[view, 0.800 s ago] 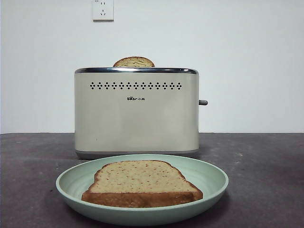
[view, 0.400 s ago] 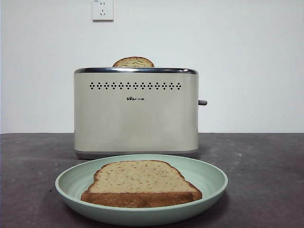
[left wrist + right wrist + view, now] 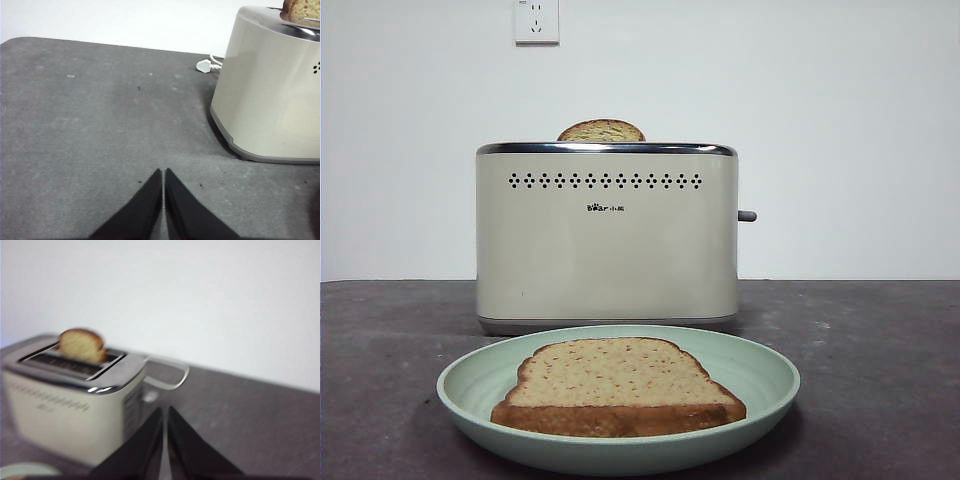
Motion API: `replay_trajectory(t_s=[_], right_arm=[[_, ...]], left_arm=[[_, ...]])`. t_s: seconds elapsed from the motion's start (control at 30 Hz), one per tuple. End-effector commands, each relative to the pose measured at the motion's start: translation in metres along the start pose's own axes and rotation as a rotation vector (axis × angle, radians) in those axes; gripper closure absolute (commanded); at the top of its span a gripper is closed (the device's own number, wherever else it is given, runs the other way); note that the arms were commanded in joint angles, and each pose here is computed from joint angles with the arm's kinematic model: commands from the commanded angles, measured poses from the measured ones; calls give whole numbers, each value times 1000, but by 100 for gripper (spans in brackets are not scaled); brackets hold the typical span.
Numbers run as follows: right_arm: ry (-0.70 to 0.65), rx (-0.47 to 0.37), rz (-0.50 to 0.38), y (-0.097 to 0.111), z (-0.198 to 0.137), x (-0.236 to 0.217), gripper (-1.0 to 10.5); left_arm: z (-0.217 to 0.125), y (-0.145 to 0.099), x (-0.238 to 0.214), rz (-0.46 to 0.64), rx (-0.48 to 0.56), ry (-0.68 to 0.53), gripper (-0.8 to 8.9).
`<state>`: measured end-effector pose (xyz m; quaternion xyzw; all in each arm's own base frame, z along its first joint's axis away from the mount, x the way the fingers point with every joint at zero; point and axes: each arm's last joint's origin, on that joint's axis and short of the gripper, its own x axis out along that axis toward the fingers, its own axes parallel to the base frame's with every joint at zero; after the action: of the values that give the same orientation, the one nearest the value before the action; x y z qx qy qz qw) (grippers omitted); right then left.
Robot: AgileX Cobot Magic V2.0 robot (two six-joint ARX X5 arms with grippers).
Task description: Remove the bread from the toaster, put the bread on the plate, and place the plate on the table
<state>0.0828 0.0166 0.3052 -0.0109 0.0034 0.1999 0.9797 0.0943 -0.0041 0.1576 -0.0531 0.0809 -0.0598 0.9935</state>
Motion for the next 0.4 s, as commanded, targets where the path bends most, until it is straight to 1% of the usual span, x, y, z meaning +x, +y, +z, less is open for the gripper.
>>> replay_trajectory(t_s=[0.03, 0.13, 0.23, 0.37, 0.4], right_arm=[[-72, -32, -33, -3, -24, 2, 943], [-113, -41, -59, -5, -51, 5, 943], [-124, -45, -86, -7, -74, 6, 943], [-97, -32, -183, -11, -100, 8, 943], [-91, -29, -194, -11, -105, 8, 943]], left_arm=[[-7, 1, 2, 6, -13, 30, 806], [-7, 1, 2, 6, -13, 30, 806], [-7, 1, 2, 6, -13, 30, 806], [-7, 1, 2, 6, -13, 30, 806], [-7, 1, 2, 6, -13, 30, 806]])
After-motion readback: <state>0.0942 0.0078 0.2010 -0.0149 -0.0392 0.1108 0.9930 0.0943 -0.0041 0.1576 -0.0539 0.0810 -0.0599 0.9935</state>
